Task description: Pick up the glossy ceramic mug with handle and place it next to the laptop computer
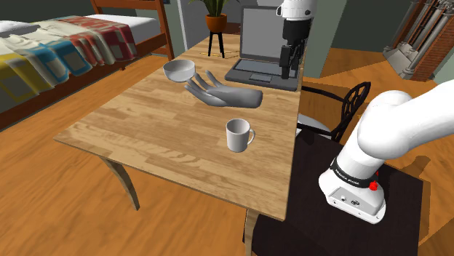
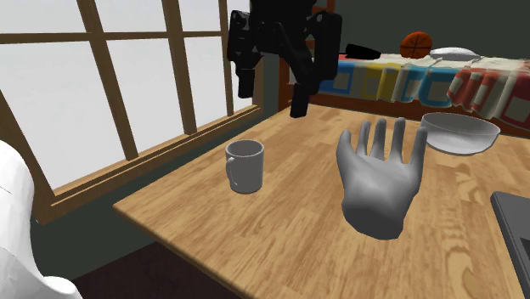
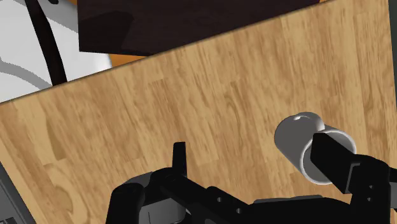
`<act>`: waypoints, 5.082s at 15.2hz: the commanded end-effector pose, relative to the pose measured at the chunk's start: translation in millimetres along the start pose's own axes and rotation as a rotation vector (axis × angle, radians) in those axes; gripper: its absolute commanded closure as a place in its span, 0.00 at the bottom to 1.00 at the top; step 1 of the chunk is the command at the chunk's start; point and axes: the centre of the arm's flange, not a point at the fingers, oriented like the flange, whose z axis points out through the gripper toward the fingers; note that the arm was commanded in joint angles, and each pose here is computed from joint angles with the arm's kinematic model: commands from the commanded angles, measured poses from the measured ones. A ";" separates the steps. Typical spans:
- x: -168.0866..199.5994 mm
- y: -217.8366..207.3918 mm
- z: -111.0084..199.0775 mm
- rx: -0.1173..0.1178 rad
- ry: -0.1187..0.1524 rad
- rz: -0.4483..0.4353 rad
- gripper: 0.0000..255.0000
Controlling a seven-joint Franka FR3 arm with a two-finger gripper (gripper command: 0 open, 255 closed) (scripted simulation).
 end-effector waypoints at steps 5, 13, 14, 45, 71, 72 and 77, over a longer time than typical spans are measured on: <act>27.4 -28.6 34.7 0.007 -0.005 -0.001 0.00; 81.4 -86.6 104.1 0.020 -0.016 -0.004 0.00; 88.1 -93.9 112.7 0.021 -0.017 -0.004 0.00; 110.2 -121.9 173.3 0.027 -0.022 -0.005 1.00; 96.9 -128.1 36.8 0.027 -0.022 -0.005 1.00; 96.4 -128.3 31.5 0.027 -0.022 -0.005 1.00; 93.9 -129.5 5.3 0.027 -0.022 -0.005 1.00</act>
